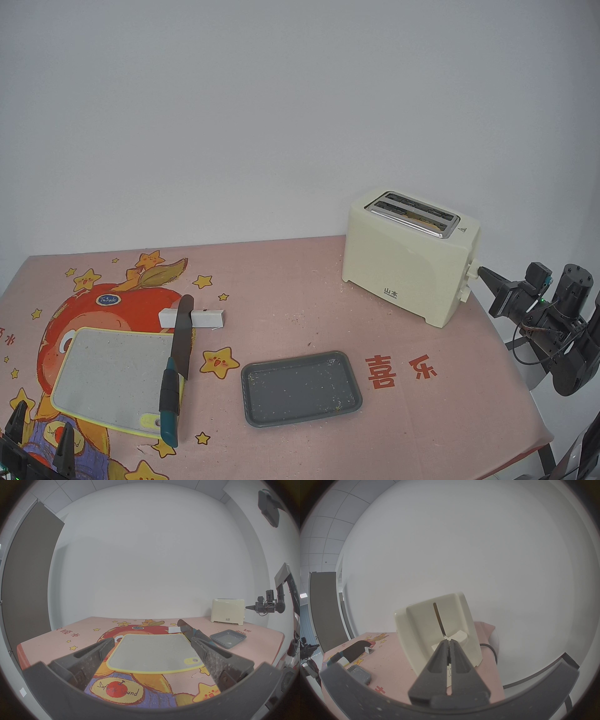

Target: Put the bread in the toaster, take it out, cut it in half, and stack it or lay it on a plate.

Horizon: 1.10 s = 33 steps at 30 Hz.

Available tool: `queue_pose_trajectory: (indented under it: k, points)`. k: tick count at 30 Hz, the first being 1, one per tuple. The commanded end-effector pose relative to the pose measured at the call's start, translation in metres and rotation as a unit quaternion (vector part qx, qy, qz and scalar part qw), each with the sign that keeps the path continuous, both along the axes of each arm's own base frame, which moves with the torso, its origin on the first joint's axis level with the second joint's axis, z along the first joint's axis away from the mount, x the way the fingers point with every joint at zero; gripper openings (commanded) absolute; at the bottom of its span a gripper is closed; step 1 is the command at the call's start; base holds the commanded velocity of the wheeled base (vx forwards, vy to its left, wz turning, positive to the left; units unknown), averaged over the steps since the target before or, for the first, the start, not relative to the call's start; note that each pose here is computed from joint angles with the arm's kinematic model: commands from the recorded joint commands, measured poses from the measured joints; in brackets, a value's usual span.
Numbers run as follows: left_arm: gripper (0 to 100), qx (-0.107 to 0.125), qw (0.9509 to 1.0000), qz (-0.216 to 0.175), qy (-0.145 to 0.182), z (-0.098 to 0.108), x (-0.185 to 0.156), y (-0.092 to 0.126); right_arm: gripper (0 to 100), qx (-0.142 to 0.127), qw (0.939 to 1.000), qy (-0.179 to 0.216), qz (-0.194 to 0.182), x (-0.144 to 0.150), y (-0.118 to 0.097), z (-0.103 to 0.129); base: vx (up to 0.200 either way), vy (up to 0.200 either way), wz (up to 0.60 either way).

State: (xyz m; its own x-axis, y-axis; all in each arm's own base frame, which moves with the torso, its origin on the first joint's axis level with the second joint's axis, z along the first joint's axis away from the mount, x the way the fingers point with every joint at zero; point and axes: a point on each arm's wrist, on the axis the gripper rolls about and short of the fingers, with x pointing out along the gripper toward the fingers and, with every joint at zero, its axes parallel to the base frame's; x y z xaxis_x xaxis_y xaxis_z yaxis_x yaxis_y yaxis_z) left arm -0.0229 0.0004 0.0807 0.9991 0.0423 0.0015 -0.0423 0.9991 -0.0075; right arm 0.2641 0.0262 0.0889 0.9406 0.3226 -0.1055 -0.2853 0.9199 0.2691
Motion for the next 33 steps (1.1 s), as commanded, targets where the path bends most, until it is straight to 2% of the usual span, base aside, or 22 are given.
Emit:
queue_pose_trajectory:
  k: [1, 33]
  points:
    - [100, 0.0, 1.0, 0.0, 0.005, -0.0051, 0.0008, 0.0, 0, 0.0, 1.0, 0.001, 0.0, 0.0003, 0.0001, -0.0007, 0.0, 0.0, 0.0]
    - [100, 0.0, 1.0, 0.0, 0.005, -0.0049, 0.0008, 0.0, 0, -0.002, 0.9998, 0.02, 0.001, 0.0011, 0.0002, -0.0103, 0.0, 0.0, 0.0]
